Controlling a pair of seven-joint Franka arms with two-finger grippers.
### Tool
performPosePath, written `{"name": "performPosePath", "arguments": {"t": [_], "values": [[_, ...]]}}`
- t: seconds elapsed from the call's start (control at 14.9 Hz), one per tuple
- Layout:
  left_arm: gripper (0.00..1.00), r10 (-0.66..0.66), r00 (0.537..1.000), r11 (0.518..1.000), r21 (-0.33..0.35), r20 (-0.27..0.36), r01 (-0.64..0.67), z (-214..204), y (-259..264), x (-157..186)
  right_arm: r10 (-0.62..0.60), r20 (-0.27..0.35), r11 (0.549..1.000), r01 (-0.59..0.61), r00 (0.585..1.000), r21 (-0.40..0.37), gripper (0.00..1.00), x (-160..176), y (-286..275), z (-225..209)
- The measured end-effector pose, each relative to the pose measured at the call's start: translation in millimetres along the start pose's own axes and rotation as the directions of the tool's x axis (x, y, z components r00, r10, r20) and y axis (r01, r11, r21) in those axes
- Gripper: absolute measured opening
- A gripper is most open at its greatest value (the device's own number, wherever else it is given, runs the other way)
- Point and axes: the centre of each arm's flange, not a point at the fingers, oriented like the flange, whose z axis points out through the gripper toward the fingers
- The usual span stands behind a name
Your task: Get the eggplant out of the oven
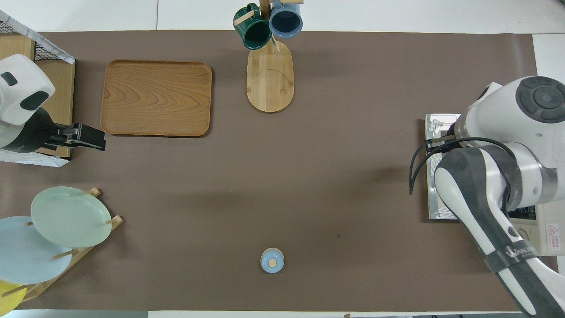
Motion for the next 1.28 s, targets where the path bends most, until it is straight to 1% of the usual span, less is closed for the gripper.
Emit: {"name": "performPosePath", "arguments": {"t": [0.13,0.2,0.27,0.34,0.54,0.81,0.87,0.94,1.01,1.14,1.21,1.28], "values": [[1.00,0.000,1.000,1.000,0.000,0.000,0.000,0,0,0,0.032,0.018,0.999,-0.032,0.999,-0.011,0.51,-10,23,9],[1.00,0.000,1.000,1.000,0.000,0.000,0.000,0,0,0,0.044,0.018,0.999,-0.044,0.999,-0.009,0.46,-14,32,19],[1.00,0.000,1.000,1.000,0.000,0.000,0.000,0,0,0,0.050,0.015,0.999,-0.050,0.999,-0.006,0.46,-18,35,30],[1.00,0.000,1.000,1.000,0.000,0.000,0.000,0,0,0,0.049,0.017,0.999,-0.049,0.999,-0.004,0.43,-22,35,41],[1.00,0.000,1.000,1.000,0.000,0.000,0.000,0,0,0,0.043,0.019,0.999,-0.043,0.999,0.000,0.42,-27,31,56],[1.00,0.000,1.000,1.000,0.000,0.000,0.000,0,0,0,0.053,-0.007,0.999,-0.053,0.999,0.004,0.40,-30,35,65],[1.00,0.000,1.000,1.000,0.000,0.000,0.000,0,0,0,0.057,-0.011,0.998,-0.057,0.998,0.006,0.37,-33,37,70],[1.00,0.000,1.000,1.000,0.000,0.000,0.000,0,0,0,0.061,-0.012,0.998,-0.061,0.998,0.008,0.37,-37,38,75],[1.00,0.000,1.000,1.000,0.000,0.000,0.000,0,0,0,0.065,-0.010,0.998,-0.065,0.998,0.009,0.31,-39,40,78],[1.00,0.000,1.000,1.000,0.000,0.000,0.000,0,0,0,0.068,-0.008,0.998,-0.068,0.998,0.011,0.29,-42,41,80],[1.00,0.000,1.000,1.000,0.000,0.000,0.000,0,0,0,0.068,-0.008,0.998,-0.068,0.998,0.011,0.22,-43,41,80],[1.00,0.000,1.000,1.000,0.000,0.000,0.000,0,0,0,0.066,-0.009,0.998,-0.066,0.998,0.011,0.11,-44,40,79]]}}
